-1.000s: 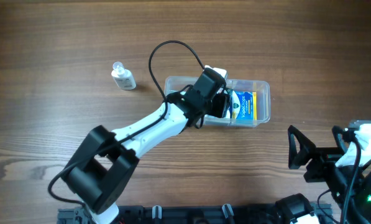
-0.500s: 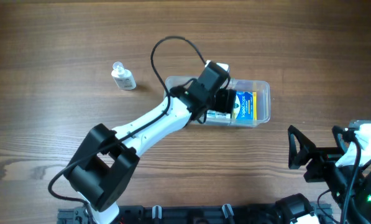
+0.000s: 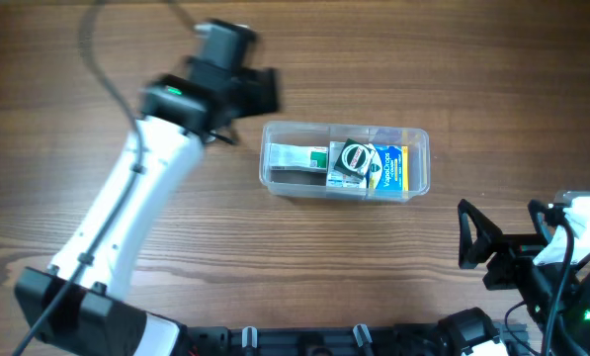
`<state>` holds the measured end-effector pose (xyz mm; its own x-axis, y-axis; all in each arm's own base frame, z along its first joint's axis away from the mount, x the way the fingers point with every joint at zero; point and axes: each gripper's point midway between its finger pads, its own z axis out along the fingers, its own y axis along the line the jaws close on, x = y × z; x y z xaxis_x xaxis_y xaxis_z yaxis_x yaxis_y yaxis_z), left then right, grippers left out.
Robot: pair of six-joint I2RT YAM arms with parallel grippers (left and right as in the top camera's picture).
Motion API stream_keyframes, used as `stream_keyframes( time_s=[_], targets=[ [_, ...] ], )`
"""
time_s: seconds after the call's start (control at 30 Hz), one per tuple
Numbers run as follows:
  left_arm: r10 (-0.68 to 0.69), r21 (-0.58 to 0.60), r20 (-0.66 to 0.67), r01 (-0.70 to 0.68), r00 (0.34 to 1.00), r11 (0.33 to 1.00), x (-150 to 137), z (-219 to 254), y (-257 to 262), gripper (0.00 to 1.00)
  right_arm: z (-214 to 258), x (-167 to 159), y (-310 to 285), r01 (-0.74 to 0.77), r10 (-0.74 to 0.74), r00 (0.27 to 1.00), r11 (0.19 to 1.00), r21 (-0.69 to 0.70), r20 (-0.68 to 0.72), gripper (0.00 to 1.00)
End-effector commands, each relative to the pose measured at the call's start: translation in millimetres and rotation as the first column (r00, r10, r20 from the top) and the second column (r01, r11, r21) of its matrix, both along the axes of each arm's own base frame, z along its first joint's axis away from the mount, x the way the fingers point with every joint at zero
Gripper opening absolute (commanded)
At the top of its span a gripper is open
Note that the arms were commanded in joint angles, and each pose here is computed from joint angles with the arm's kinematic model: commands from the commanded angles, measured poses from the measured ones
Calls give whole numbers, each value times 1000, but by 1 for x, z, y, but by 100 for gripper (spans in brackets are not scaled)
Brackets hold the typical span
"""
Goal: Pack container
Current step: 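Place the Zam-Buk tin into the container and release, then move left gripper to the white bottle and grasp it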
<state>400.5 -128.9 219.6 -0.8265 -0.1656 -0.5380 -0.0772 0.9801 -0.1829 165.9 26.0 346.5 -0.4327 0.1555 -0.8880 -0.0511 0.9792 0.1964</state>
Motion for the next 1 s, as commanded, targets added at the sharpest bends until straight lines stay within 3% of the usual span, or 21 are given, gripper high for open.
stream_keyframes(
  time_s=[0.0, 0.2, 0.33, 0.47, 0.7, 0.83, 0.97],
  targets=[
    [70, 37, -54, -68, 996, 997, 17, -16, 81, 98, 1, 1, -3, 17, -17, 1000, 1000, -3, 3, 100],
    [104, 61, -121, -97, 987, 993, 28, -47, 135, 93, 1, 1, -3, 17, -17, 1000, 1000, -3, 3, 100],
    [-22, 27, -185, 27, 982, 999, 31, -75, 113, 92, 1, 1, -3, 17, -17, 1000, 1000, -3, 3, 100],
    [-45, 28, -211, 52, 977, 998, 36, -93, 105, 91, 1, 1, -3, 16, -16, 1000, 1000, -4, 3, 100],
    [-65, 26, -234, 74, 970, 997, 43, -114, 100, 78, 1, 1, -3, 16, -16, 1000, 1000, -4, 3, 100],
    [-182, 40, -227, 196, 957, 980, 41, -114, 83, 62, 1, 1, -3, 16, -16, 1000, 1000, -4, 3, 100],
    [-213, 54, -227, 231, 950, 971, 40, -114, 71, 44, 1, 1, -3, 17, -17, 1000, 1000, -3, 3, 100]
  ],
)
